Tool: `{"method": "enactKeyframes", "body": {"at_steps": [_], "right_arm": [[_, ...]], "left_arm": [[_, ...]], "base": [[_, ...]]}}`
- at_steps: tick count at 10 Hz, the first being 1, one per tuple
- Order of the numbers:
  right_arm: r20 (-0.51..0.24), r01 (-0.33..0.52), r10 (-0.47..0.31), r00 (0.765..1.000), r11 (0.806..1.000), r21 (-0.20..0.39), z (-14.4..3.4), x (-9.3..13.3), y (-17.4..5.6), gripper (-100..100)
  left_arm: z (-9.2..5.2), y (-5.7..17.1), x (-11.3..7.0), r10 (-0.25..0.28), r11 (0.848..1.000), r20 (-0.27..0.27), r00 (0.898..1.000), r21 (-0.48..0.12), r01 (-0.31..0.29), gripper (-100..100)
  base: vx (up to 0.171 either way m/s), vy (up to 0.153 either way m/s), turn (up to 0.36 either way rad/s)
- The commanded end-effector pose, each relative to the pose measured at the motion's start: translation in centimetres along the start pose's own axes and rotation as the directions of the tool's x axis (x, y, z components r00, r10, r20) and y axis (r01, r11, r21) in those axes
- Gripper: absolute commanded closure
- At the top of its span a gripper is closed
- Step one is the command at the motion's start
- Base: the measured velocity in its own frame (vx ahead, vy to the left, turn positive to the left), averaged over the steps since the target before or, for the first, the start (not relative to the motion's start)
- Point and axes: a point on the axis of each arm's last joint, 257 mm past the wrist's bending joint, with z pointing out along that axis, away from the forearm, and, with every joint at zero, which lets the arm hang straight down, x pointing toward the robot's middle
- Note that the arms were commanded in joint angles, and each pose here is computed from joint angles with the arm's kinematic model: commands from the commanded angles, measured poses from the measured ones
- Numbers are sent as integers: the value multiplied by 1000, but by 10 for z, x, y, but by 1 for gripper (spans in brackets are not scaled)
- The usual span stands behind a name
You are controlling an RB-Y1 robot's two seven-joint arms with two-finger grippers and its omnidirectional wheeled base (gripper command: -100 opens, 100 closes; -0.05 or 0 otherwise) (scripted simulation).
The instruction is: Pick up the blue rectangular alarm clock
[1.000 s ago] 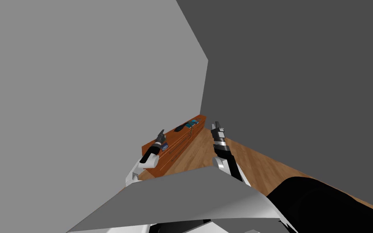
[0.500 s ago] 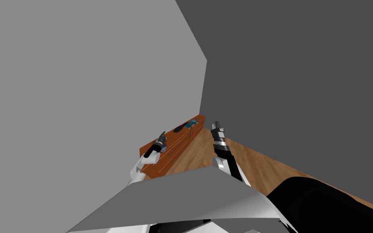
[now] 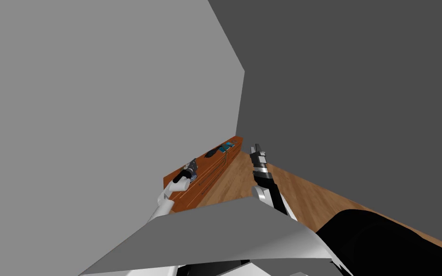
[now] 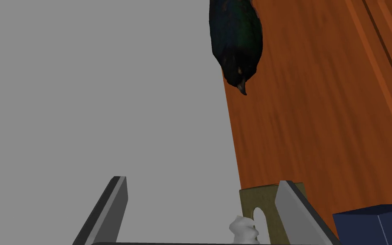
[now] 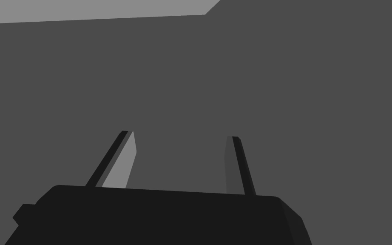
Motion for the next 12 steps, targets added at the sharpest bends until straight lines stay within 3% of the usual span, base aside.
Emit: {"method": "enactKeyframes", "body": {"at_steps": [1,4,5,6,7,8,9,12], "right_arm": [[0,0,0,1000,1000,0,0,0,0,0],[0,0,0,1000,1000,0,0,0,0,0],[0,0,0,1000,1000,0,0,0,0,0],[0,0,0,1000,1000,0,0,0,0,0],[0,0,0,1000,1000,0,0,0,0,0],[0,0,0,1000,1000,0,0,0,0,0],[0,0,0,1000,1000,0,0,0,0,0],[0,0,0,1000,1000,0,0,0,0,0]], "left_arm": [[5,20,-8,-19,998,14,1000,-65,20,-100],[17,46,-20,-83,981,42,996,-174,90,-100],[16,61,-25,-83,972,55,995,-214,93,-100],[16,61,-25,-83,972,55,995,-215,93,-100],[20,73,-30,-115,955,74,991,-266,131,-100],[18,81,-32,-115,949,81,990,-285,133,-100],[22,89,-37,-146,931,101,984,-322,172,-100],[18,115,-46,-174,887,143,974,-407,218,-100]], "base": [[36,-1,-16],[37,-1,-22],[31,-6,-10],[17,-1,3],[28,-1,-14],[29,2,-15],[33,0,-9],[30,3,-7]]}}
